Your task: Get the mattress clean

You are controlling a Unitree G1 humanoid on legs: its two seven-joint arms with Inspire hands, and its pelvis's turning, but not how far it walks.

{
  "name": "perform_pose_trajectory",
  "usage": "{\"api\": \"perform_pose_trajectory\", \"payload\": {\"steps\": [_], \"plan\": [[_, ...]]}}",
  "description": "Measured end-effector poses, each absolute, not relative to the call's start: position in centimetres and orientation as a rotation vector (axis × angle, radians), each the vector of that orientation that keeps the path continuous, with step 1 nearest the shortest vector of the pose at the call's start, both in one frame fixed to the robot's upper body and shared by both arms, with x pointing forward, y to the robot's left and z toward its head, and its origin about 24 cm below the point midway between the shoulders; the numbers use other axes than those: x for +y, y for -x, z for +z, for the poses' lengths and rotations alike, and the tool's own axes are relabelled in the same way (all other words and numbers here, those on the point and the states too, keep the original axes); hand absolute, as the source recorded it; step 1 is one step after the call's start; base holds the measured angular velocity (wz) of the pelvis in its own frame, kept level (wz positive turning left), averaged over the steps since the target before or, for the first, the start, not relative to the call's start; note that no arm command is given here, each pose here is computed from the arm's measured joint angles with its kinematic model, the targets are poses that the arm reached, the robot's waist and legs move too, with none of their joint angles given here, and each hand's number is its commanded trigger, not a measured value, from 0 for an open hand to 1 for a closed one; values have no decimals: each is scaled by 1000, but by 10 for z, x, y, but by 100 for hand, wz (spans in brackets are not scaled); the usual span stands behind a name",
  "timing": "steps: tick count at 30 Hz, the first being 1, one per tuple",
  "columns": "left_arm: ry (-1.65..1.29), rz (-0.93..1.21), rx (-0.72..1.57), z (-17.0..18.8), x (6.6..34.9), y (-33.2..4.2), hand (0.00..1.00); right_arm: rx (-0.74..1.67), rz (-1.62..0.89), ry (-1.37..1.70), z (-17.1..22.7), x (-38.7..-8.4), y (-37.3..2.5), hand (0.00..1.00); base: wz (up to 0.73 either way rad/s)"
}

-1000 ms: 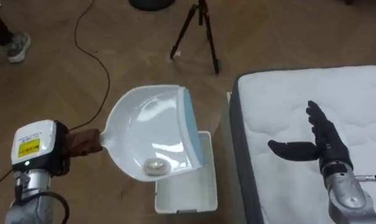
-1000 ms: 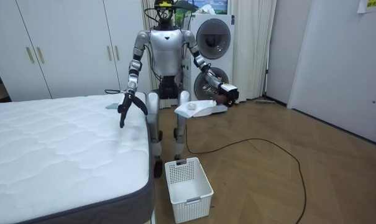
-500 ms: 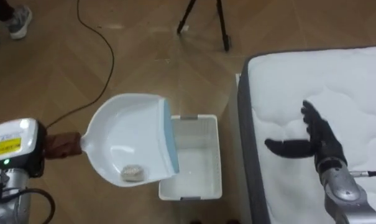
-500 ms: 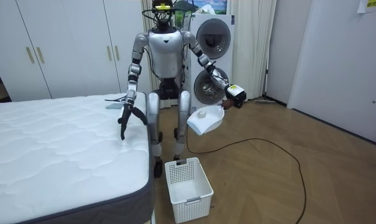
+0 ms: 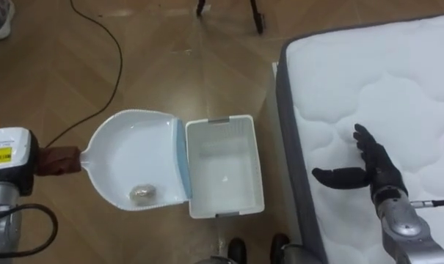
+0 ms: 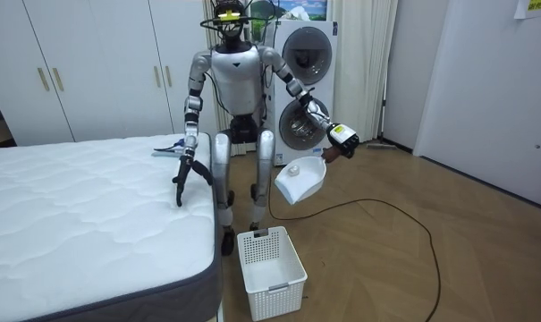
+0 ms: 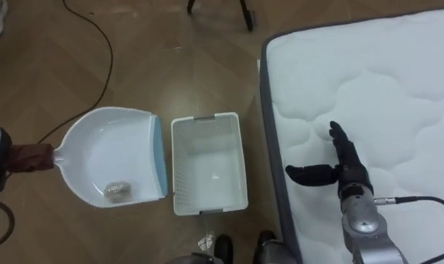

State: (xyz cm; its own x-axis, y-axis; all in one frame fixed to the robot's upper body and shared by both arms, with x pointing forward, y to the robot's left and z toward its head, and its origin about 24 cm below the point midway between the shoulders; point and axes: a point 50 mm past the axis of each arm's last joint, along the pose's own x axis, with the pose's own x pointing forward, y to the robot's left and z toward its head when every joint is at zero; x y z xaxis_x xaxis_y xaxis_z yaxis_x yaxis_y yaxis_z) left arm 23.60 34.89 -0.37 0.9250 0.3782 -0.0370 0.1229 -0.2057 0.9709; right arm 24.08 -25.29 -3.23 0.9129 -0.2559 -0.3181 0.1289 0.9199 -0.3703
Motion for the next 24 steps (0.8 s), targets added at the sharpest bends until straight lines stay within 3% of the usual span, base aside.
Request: {"api": "perform_pose_trajectory", "payload": {"steps": [10, 24], "plan": [[-1783, 203, 477, -9, 353, -233, 100, 345, -174, 395, -30, -248, -244, 0, 0], [-1860, 173, 429, 2, 353, -245, 100, 308, -179, 390, -26, -244, -251, 0, -1]]}}
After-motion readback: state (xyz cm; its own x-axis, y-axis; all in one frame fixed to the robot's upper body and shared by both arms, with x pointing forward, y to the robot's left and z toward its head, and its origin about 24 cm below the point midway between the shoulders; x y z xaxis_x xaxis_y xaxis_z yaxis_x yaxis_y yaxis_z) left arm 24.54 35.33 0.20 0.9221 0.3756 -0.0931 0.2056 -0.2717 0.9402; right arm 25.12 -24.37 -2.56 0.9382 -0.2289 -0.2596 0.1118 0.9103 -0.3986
